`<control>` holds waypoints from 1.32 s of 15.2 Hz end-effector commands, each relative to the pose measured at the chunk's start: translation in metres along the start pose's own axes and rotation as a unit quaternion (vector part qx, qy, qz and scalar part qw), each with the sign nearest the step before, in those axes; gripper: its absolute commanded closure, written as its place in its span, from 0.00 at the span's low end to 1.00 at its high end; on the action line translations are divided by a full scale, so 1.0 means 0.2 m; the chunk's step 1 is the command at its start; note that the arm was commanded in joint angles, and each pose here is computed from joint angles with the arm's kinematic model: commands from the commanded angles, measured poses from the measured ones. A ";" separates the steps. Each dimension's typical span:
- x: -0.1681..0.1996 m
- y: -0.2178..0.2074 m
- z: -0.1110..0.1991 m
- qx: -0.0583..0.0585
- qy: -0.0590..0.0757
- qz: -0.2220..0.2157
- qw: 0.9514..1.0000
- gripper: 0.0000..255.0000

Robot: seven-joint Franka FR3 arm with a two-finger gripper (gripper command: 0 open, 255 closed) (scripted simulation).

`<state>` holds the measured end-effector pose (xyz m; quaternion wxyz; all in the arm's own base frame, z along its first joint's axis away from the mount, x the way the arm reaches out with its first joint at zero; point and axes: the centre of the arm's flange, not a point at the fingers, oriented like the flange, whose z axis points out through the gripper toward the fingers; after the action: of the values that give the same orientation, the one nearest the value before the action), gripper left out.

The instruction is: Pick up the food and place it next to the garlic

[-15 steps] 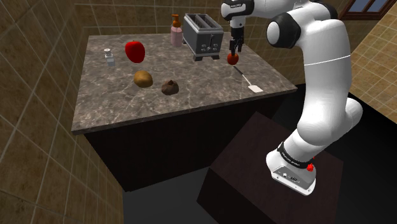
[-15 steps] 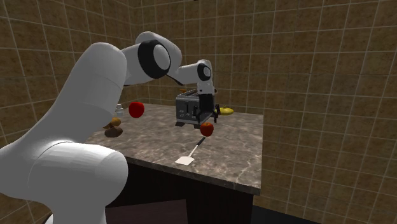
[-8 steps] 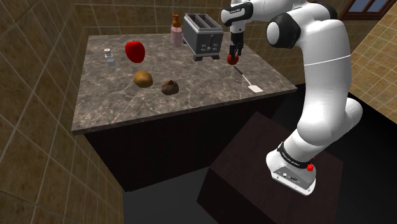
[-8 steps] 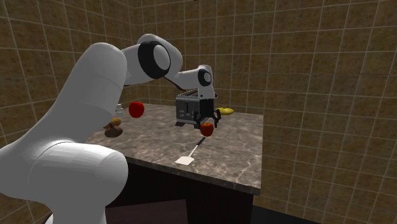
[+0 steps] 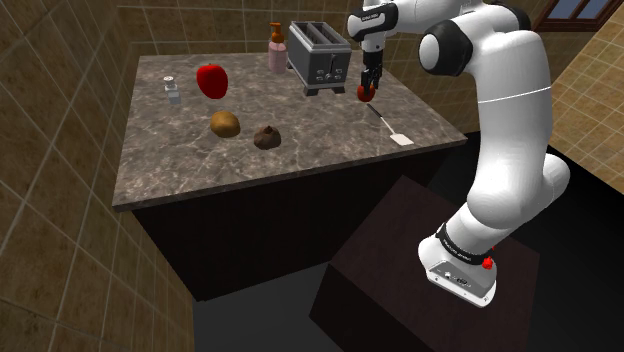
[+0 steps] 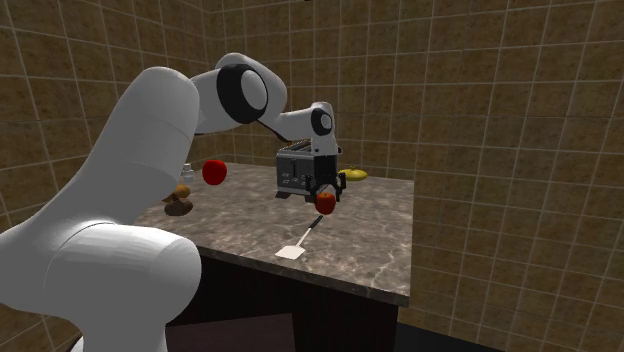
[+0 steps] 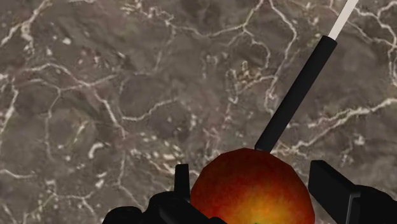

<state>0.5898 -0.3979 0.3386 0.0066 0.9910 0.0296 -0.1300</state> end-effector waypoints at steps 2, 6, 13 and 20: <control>0.00 0.00 0.01 0.000 0.000 0.000 1.000 1.00; 0.00 0.00 0.00 0.000 0.000 0.000 1.000 1.00; -0.04 0.00 -0.15 0.000 0.000 0.000 1.000 1.00; -0.09 0.00 -0.33 0.000 0.000 0.000 1.000 1.00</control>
<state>0.5907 -0.3980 0.4021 0.0066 0.9910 0.0295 -0.1303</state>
